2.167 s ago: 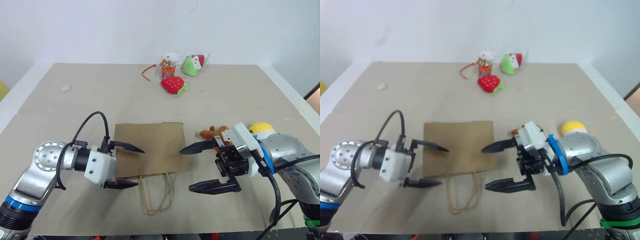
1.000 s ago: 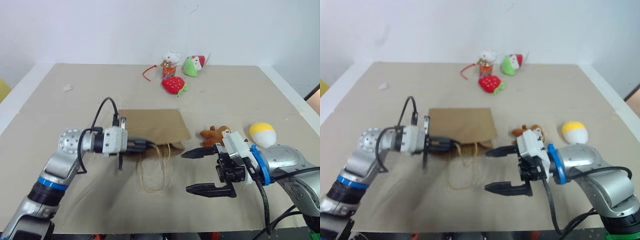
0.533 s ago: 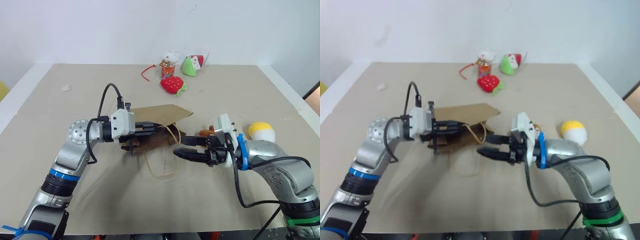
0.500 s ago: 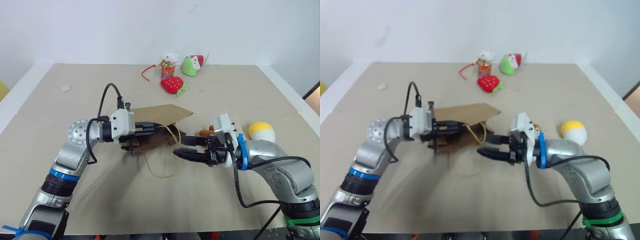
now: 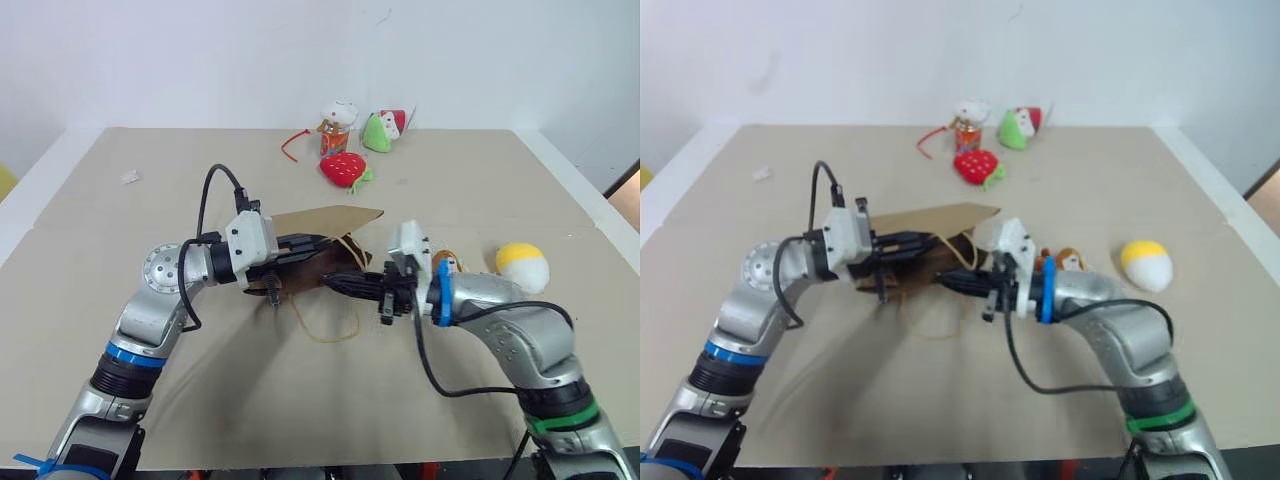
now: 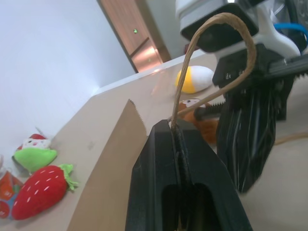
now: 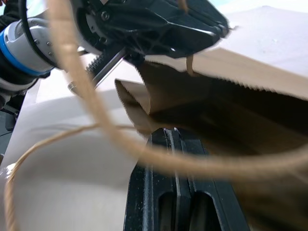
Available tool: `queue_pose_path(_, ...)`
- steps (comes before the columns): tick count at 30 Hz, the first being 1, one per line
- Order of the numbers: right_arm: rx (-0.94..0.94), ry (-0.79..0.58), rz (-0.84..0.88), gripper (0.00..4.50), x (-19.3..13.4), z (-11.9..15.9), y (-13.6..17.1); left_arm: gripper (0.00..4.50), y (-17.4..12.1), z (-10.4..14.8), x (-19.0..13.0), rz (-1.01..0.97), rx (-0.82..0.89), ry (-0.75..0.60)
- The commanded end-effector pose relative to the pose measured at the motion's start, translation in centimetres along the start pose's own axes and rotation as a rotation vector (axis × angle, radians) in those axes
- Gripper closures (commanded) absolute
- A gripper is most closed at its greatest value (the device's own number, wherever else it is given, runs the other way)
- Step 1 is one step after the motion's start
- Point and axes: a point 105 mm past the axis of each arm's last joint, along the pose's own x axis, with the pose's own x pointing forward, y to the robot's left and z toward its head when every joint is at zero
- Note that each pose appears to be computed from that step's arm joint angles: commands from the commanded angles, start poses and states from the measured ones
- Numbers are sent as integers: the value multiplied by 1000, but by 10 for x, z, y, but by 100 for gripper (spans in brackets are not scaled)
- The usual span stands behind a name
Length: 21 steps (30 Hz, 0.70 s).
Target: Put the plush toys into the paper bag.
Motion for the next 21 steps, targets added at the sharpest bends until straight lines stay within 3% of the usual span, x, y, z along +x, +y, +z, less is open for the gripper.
queue_pose_path(1,-76,58,-72,443,19,-9,-11,450,6,16,4,52,37,-46)
queue_pose_path(11,-129,319,-250,443,27,-75,-35,450,23,35,6,168,102,-89)
queue_pose_path(15,-130,322,-295,443,30,-78,-38,450,36,47,3,240,140,-105)
queue_pose_path(21,-109,289,-323,443,27,-75,-37,450,48,44,0,330,109,-93)
